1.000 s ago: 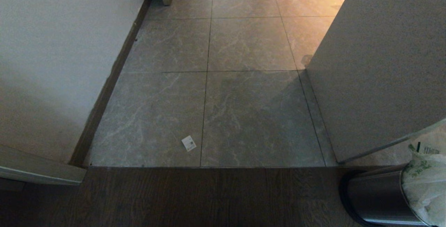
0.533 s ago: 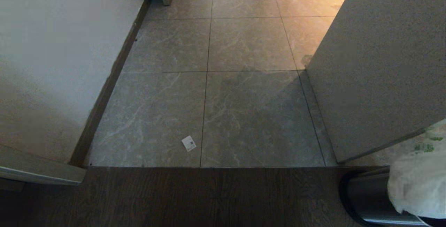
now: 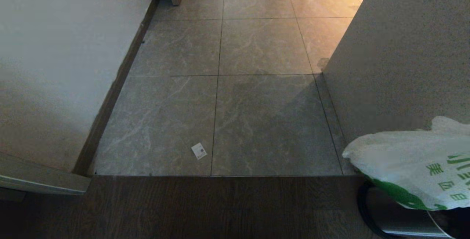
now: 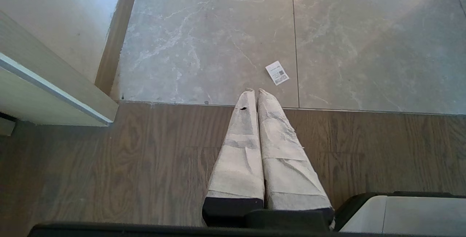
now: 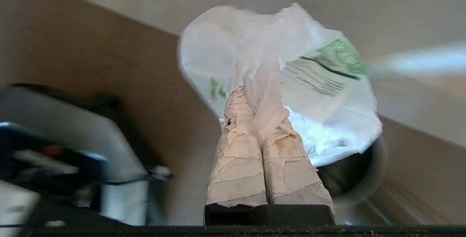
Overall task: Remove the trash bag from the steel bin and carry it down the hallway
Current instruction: Put the trash bag at the door
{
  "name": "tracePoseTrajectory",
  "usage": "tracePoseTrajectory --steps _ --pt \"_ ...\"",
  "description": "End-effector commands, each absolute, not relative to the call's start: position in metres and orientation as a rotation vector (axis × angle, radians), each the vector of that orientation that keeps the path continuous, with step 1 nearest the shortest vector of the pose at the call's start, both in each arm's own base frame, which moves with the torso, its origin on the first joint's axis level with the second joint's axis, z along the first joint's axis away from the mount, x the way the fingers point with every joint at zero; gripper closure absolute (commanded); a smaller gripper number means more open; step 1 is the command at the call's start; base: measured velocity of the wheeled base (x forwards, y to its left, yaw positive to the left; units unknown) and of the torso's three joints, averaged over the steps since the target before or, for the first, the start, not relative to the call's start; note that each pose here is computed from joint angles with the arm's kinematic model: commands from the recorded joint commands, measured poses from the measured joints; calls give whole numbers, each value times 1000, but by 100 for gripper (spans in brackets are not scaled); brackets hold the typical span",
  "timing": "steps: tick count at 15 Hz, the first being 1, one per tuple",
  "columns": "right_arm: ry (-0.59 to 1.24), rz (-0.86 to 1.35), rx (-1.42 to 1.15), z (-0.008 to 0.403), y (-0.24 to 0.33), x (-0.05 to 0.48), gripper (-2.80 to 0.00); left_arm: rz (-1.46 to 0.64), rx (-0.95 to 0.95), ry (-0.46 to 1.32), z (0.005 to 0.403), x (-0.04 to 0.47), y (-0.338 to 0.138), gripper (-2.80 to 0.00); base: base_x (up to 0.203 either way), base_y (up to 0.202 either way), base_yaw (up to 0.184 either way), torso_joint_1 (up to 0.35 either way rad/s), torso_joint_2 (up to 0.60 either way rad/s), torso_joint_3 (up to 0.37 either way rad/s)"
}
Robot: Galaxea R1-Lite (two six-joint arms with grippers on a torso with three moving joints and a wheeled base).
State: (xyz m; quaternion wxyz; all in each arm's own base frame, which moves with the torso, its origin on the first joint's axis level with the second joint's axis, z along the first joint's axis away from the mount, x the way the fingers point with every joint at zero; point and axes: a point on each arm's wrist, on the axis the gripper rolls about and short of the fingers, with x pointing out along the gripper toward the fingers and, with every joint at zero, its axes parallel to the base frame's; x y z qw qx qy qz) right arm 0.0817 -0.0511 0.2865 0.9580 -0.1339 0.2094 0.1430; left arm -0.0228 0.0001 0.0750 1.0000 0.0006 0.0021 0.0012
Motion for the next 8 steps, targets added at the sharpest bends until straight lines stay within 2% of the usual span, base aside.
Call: tracePoseTrajectory --steps 1,3,8 --pt "404 337 -229 269 -34 92 0 3 2 5 75 -23 0 0 0 0 0 0 0 0" --pt "380 360 -199 233 -14 83 0 3 2 5 75 -23 0 0 0 0 0 0 0 0" --pt "320 392 -143 128 8 18 0 3 2 5 75 -23 0 0 0 0 0 0 0 0"
